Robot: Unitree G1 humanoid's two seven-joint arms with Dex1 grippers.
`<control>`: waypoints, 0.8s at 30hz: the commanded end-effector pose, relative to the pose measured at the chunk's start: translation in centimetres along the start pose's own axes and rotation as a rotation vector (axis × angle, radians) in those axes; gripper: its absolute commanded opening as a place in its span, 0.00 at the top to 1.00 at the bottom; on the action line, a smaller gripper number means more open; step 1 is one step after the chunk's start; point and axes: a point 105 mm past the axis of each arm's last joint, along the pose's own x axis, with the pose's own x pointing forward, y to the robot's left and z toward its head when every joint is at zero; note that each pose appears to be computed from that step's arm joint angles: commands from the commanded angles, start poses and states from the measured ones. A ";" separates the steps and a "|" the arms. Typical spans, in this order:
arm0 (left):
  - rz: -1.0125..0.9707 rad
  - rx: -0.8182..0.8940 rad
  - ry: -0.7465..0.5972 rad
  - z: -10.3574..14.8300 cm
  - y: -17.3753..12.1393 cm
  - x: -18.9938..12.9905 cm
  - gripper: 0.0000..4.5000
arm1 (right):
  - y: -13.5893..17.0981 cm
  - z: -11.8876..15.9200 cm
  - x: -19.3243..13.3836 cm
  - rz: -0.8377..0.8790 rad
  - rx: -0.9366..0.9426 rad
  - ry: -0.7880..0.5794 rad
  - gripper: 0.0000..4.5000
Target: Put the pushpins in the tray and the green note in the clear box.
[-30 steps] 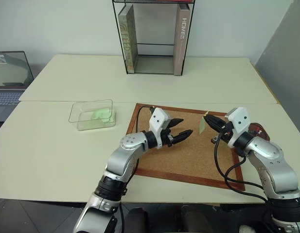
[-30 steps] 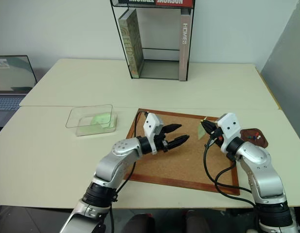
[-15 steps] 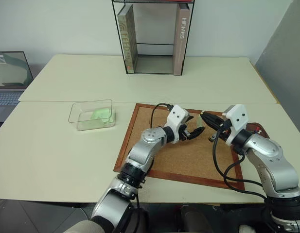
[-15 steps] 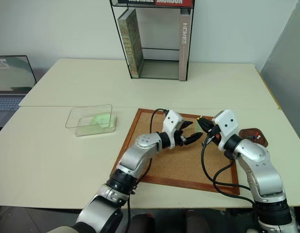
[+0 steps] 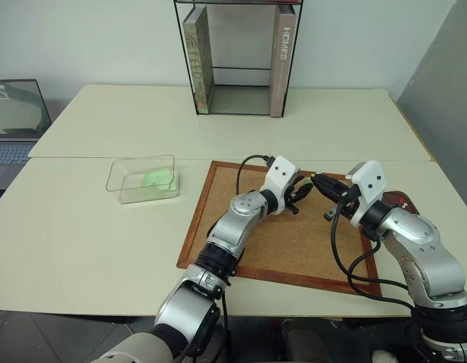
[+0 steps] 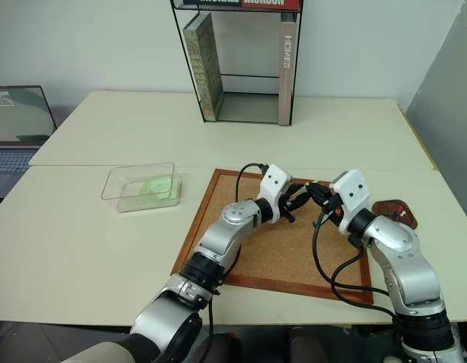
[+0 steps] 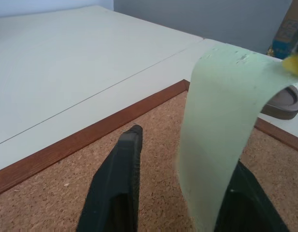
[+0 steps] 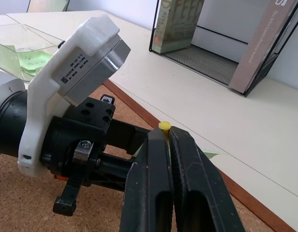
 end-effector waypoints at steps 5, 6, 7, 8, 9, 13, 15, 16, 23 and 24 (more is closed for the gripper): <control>-0.006 0.015 -0.006 0.3 0.0 -0.4 1.00 | -0.2 1.9 0.0 -0.009 -0.028 -0.062 1.00; -0.006 0.015 -0.006 0.3 0.0 -0.4 1.00 | -0.1 2.0 0.0 -0.009 -0.028 -0.063 1.00; -0.007 0.014 -0.009 0.4 0.0 -0.4 1.00 | -0.1 2.0 0.1 -0.010 -0.025 -0.065 1.00; -0.009 0.013 -0.011 0.5 0.0 -0.4 1.00 | -0.1 2.0 0.1 -0.010 -0.023 -0.067 1.00; -0.011 0.012 -0.015 0.5 -0.1 -0.4 1.00 | -0.1 2.1 0.1 -0.011 -0.021 -0.069 1.00; -0.013 0.014 -0.025 0.7 -0.1 -0.4 1.00 | -0.1 2.1 0.1 -0.020 -0.004 -0.075 1.00; -0.016 0.014 -0.029 0.7 -0.2 -0.5 1.00 | -0.3 2.2 0.1 -0.032 0.017 -0.082 1.00; -0.018 0.016 -0.028 0.6 -0.2 -0.5 1.00 | -0.4 2.3 0.0 -0.043 0.035 -0.088 1.00; 0.007 0.013 0.020 -1.0 0.3 -1.3 1.00 | -2.8 3.4 -0.6 -0.148 0.162 -0.130 1.00; 0.012 0.012 0.024 -1.1 0.4 -1.4 1.00 | -2.9 3.4 -0.7 -0.155 0.170 -0.129 1.00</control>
